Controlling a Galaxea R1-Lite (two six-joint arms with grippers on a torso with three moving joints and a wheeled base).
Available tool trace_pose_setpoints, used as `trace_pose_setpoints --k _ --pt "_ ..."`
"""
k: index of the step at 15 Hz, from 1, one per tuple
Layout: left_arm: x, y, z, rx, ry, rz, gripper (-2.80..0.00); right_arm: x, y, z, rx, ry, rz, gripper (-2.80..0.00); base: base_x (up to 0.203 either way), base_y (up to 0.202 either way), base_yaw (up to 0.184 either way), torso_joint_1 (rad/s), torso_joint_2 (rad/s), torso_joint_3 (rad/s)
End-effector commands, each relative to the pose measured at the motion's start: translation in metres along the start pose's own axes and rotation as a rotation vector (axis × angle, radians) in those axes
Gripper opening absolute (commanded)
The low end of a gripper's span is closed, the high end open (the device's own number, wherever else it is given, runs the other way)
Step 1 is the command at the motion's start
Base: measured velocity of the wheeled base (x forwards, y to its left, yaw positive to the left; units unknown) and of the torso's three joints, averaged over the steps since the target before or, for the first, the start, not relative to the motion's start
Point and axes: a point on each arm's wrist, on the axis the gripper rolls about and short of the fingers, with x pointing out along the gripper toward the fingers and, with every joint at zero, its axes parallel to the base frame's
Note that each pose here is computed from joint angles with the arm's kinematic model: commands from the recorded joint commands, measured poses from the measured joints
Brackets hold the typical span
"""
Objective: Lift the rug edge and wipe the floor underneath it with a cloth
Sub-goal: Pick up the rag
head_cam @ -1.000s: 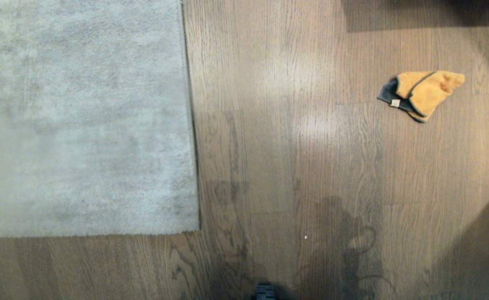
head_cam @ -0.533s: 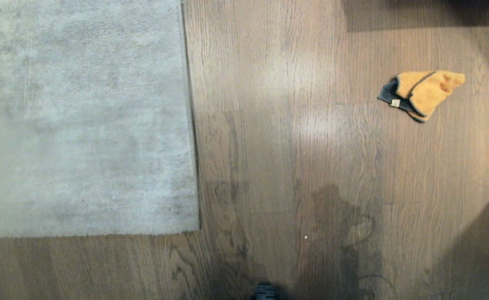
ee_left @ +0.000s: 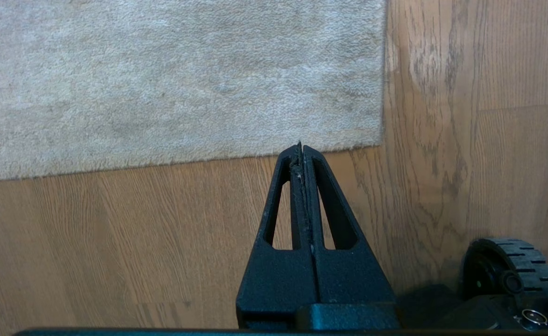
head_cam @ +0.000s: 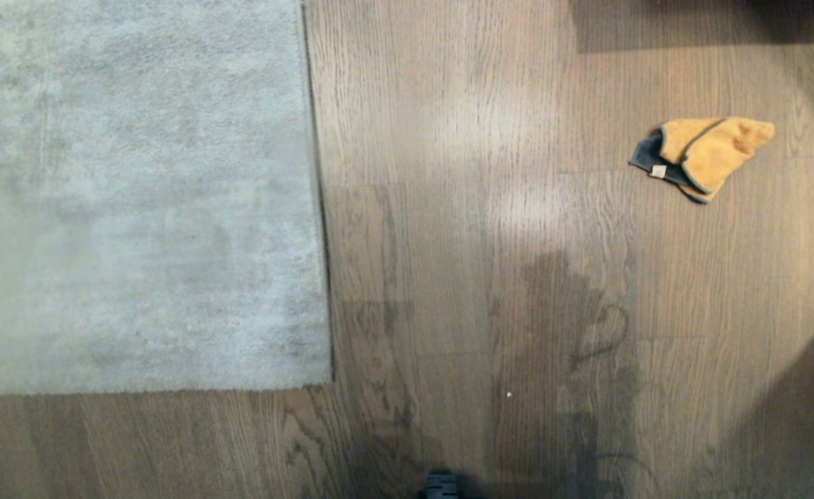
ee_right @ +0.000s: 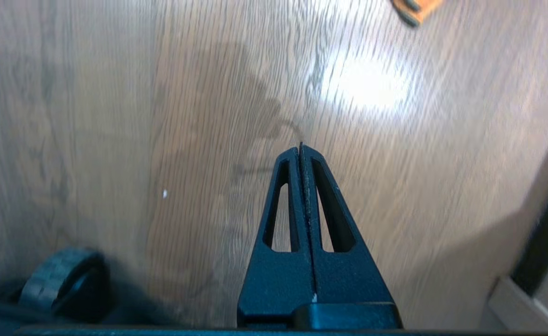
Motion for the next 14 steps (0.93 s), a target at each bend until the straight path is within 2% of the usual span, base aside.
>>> trace_pose_setpoints --k 1,9,10,14 --pt "0.0 0.0 0.0 0.0 0.0 0.0 -2.8 0.035 -0.005 0.005 0.017 0.054 0.017 -2.8 0.0 0.0 0.0 0.0 0.0 0.0" --pt "0.0 0.0 0.0 0.0 0.0 0.0 -2.8 0.122 -0.013 0.014 0.074 0.038 0.034 -2.8 0.0 0.0 0.0 0.0 0.0 0.0" --pt "0.0 0.0 0.0 0.0 0.0 0.0 -2.8 0.134 -0.015 0.016 0.082 0.024 0.03 0.0 0.0 0.0 0.0 0.0 0.0 0.0" --pt "0.0 0.0 0.0 0.0 0.0 0.0 -2.8 0.173 -0.022 0.025 0.106 -0.043 0.012 0.0 0.0 0.0 0.0 0.0 0.0 0.0"
